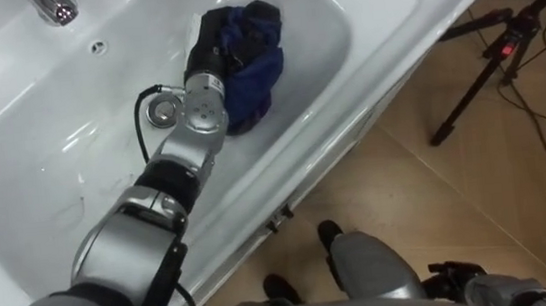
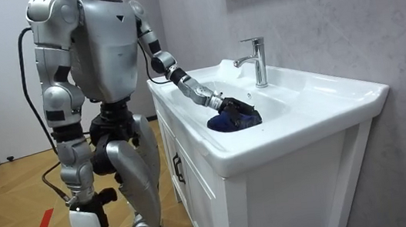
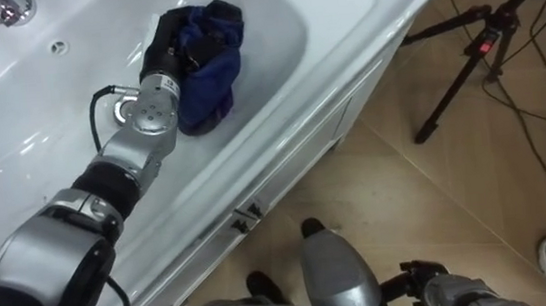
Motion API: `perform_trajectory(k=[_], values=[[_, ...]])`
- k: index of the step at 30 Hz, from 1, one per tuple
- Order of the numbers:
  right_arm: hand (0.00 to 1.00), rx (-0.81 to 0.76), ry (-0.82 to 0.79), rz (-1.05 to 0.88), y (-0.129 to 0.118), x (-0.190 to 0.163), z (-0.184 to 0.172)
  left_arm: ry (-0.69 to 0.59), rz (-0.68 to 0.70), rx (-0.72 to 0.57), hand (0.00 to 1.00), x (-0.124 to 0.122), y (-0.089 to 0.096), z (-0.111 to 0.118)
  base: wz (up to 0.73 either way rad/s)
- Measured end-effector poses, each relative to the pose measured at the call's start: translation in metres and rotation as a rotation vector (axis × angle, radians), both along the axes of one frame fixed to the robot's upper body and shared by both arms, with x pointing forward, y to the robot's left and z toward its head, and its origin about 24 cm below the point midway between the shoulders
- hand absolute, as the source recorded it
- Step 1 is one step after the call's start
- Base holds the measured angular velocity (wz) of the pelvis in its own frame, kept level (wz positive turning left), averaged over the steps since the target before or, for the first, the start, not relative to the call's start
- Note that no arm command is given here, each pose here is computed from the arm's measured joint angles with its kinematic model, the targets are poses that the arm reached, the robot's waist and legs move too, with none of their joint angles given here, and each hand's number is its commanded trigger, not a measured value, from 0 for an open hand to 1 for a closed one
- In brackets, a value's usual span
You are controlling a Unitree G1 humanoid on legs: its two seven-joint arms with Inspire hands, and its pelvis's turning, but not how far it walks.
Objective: Wipe basin
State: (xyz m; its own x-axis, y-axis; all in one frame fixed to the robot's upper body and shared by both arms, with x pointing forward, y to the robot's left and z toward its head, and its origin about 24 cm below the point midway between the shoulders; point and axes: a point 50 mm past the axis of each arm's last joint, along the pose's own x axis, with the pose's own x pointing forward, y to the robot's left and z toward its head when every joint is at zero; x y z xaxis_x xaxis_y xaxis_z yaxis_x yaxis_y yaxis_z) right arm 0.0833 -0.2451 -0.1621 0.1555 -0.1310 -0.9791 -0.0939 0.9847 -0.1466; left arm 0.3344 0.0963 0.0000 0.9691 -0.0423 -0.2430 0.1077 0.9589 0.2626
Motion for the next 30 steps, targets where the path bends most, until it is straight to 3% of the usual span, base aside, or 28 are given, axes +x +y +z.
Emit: perform_trajectory(k=[8,16,26,30], values=[[0.0,-0.003,-0.046,0.023,0.001,0.015,0.003,-0.037,-0.043,-0.005,1.0,0.003,-0.008,0.009,0.01],[0.0,-0.004,-0.066,0.032,0.002,0.018,0.003,-0.083,-0.107,0.087,1.0,0.003,-0.013,0.012,0.02],[0.0,-0.004,-0.004,0.085,-0.001,0.01,0.002,-0.266,-0.258,0.558,1.0,0.004,-0.021,0.021,0.0],[0.0,0.008,0.019,0.081,-0.005,0.007,0.003,-0.289,-0.263,0.645,1.0,0.003,-0.02,0.019,-0.04]])
